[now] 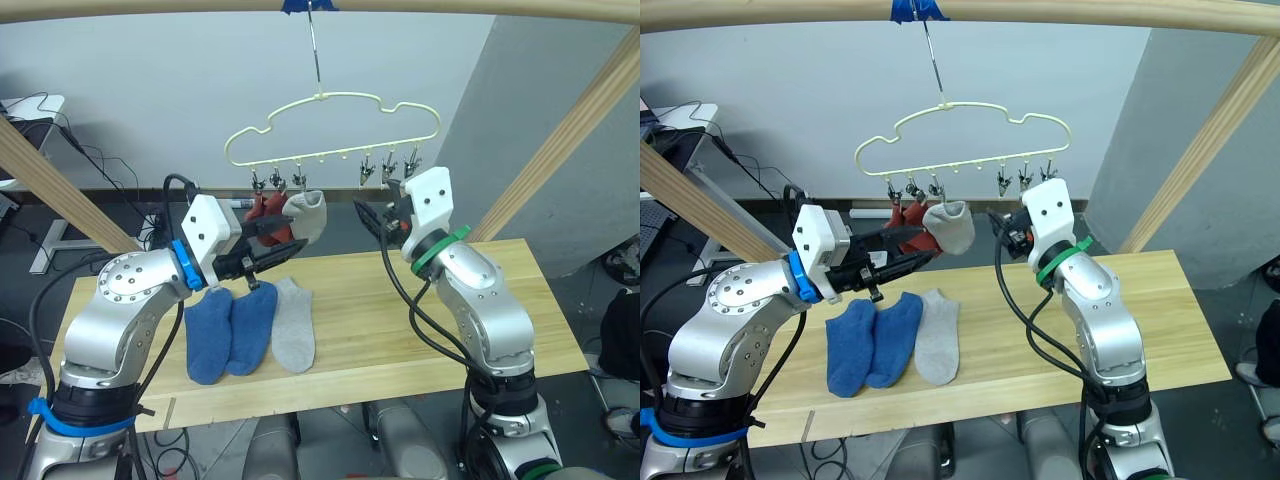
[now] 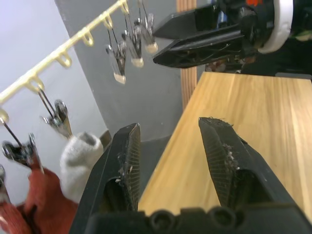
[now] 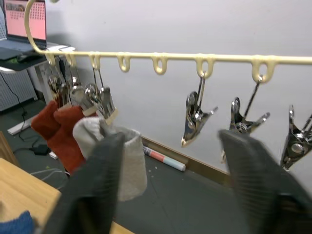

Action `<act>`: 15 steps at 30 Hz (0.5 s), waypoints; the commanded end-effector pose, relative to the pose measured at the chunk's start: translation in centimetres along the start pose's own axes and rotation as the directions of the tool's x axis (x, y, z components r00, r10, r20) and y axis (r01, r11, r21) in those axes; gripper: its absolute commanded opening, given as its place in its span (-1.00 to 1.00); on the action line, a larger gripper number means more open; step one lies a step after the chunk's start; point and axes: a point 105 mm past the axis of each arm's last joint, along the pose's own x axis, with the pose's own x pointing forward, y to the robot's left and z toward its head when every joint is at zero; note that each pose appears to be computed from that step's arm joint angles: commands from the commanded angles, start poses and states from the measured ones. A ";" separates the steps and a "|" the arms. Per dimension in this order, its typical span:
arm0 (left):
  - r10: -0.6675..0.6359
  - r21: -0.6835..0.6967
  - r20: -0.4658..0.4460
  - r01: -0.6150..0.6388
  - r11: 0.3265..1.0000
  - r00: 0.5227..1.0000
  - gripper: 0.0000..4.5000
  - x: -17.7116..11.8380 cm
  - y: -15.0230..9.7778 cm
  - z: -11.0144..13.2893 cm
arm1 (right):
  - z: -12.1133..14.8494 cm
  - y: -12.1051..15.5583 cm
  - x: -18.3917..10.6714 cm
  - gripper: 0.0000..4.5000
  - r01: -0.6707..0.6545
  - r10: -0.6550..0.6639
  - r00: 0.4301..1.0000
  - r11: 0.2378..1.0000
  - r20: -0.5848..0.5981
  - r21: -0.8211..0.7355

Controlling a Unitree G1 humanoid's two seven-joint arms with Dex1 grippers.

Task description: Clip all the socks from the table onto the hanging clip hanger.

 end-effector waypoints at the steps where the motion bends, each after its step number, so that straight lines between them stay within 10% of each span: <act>1: -0.003 0.012 0.041 0.003 1.000 0.999 -0.07 0.0 -0.2 1.2 | 0.8 -0.3 0.5 0.36 0.012 -0.012 1.000 1.000 0.023 0.019; 15: -0.006 0.010 0.044 0.005 1.000 0.999 -0.07 0.5 -0.5 0.9 | 0.8 -0.9 3.3 0.36 0.003 -0.003 1.000 1.000 -0.005 0.023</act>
